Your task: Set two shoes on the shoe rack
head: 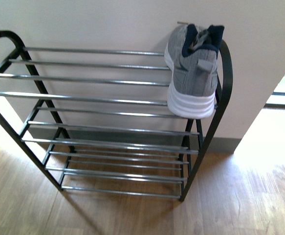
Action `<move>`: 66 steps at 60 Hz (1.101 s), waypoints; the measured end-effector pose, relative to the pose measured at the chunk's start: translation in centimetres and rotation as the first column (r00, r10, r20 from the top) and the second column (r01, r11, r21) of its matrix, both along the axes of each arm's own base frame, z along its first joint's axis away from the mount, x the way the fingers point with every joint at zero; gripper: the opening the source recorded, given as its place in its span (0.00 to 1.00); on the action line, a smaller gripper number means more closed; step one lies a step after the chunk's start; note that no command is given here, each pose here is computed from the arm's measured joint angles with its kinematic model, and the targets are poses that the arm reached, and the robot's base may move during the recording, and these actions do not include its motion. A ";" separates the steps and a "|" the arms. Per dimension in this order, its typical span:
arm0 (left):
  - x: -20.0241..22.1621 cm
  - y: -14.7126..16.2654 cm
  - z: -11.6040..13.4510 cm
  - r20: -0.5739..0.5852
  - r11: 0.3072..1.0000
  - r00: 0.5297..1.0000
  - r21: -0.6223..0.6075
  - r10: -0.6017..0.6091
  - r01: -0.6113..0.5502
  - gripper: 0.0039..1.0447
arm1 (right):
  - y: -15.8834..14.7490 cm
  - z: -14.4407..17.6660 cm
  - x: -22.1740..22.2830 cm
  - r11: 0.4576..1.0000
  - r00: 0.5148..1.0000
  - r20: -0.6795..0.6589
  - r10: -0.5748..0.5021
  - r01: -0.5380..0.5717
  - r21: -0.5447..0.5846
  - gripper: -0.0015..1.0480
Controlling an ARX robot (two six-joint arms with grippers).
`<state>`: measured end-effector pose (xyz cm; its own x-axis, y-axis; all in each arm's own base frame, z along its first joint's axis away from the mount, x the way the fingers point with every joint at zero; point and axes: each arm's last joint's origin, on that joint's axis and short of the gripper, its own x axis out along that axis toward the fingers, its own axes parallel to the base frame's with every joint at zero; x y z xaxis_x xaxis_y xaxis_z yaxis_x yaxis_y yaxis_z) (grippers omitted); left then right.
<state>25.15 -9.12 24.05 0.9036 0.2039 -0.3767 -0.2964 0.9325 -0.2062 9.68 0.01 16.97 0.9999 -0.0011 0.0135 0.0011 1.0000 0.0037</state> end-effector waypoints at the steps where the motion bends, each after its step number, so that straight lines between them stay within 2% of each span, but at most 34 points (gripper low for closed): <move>1: 0.3 -0.2 0.0 -0.002 1.000 1.000 -0.004 -0.002 0.002 0.01 | 0.0 0.0 0.0 1.000 1.000 0.000 0.000 0.000 0.000 0.91; 16: 7.3 -5.3 -0.3 -0.070 0.990 0.988 -0.039 -0.136 0.133 0.01 | 0.0 0.0 0.0 1.000 1.000 0.000 0.000 0.000 0.000 0.91; 23: 11.7 -7.6 -2.0 -0.138 0.986 0.976 -0.054 -0.166 0.159 0.01 | 0.0 0.0 0.0 1.000 1.000 0.000 0.000 0.000 0.000 0.91; 28: 13.3 -8.7 -3.1 -0.172 0.984 0.970 -0.073 -0.171 0.161 0.01 | 0.0 0.0 0.0 1.000 1.000 0.000 0.000 0.000 0.000 0.91; 52: 14.5 -14.1 -5.9 -0.261 0.955 0.928 -0.204 -0.264 0.214 0.01 | 0.0 0.0 0.0 1.000 1.000 0.000 0.000 0.000 0.000 0.91; 62: 15.0 -14.0 -6.6 -0.273 0.954 0.920 -0.183 -0.282 0.238 0.01 | 0.0 0.0 0.0 1.000 1.000 0.000 0.000 0.000 0.000 0.91; 66: 15.3 -13.7 -7.2 -0.290 0.950 0.910 -0.183 -0.297 0.252 0.08 | 0.0 0.0 0.0 1.000 1.000 0.000 0.000 0.000 0.000 0.91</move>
<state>40.46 -22.83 16.89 0.7489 -0.1098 -0.6535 -0.1031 0.9549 -0.2786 9.68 0.01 16.97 0.9999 -0.0011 0.0135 0.0011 1.0000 0.0037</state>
